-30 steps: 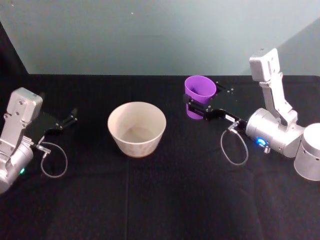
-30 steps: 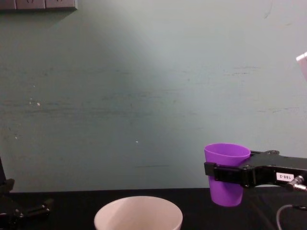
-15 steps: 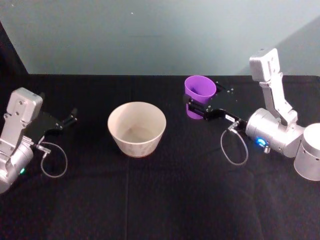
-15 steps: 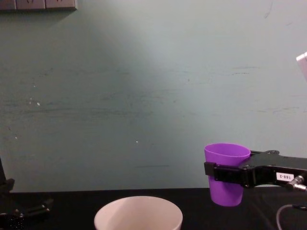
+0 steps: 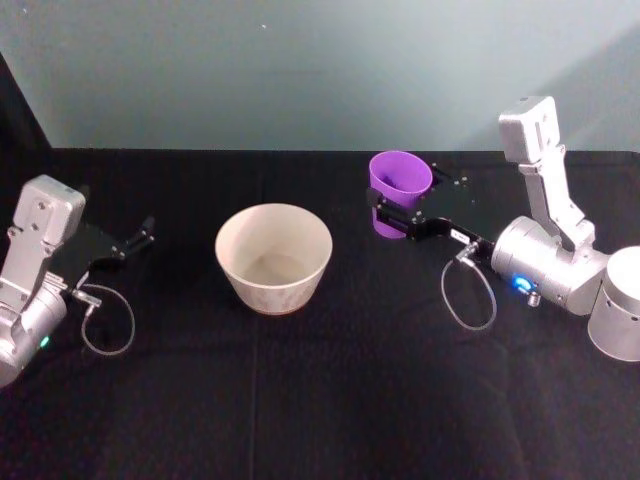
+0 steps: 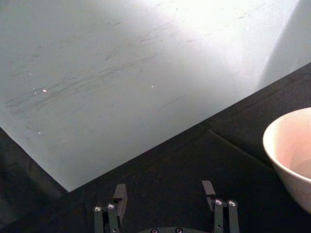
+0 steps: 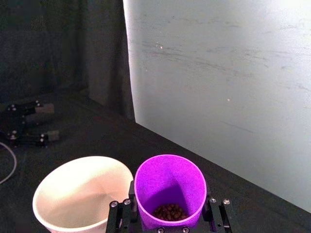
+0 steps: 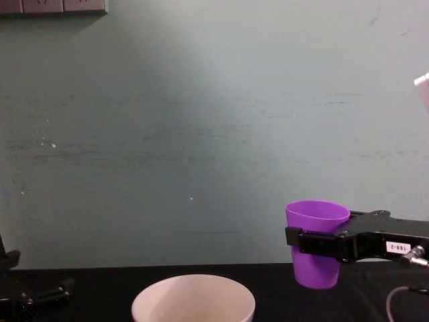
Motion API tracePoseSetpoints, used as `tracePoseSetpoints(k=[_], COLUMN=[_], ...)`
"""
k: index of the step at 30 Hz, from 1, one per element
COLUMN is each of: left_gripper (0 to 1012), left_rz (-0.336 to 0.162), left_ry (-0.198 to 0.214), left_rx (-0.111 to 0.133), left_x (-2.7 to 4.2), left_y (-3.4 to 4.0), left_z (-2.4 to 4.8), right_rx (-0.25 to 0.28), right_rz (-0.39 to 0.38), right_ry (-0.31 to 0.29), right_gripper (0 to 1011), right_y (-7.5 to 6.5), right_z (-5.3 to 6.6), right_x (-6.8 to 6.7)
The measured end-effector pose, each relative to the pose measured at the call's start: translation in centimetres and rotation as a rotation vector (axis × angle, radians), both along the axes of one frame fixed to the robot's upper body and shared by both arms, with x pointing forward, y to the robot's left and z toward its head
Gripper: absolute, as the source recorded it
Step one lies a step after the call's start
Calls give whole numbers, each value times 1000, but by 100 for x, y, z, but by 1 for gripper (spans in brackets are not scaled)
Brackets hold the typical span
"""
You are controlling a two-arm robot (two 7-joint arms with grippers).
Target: Pick up the cup and pour the mung beans from the cup into the bowl.
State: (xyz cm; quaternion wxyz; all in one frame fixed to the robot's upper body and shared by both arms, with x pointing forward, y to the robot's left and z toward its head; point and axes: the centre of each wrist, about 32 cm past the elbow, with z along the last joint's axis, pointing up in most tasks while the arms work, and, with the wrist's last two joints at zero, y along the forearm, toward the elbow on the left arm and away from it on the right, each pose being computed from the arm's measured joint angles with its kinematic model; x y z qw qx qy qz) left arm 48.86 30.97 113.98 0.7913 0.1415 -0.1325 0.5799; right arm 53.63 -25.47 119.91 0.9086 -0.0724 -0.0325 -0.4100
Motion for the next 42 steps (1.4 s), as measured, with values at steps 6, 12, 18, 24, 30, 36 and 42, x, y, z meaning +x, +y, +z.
tracePoseSetpoints(k=[6, 12, 18, 24, 30, 36, 42], left_gripper=[1000, 1000, 1000, 1000, 1000, 1000, 1000], left_rz=[0, 0, 0, 0, 0, 0, 0], left_ry=[0, 0, 0, 0, 0, 0, 0], left_rx=[0, 0, 0, 0, 0, 0, 0], left_x=[0, 0, 0, 0, 0, 0, 0], left_y=[0, 0, 0, 0, 0, 0, 0], left_z=[0, 0, 0, 0, 0, 0, 0], right_rx=[0, 0, 0, 0, 0, 0, 0], right_rz=[0, 0, 0, 0, 0, 0, 0], right_ry=[0, 0, 0, 0, 0, 0, 0], right_gripper=[722, 721, 721, 722, 722, 722, 721], right_y=[0, 0, 0, 0, 0, 0, 0], right_z=[0, 0, 0, 0, 0, 0, 0], right_x=[0, 0, 0, 0, 0, 0, 0])
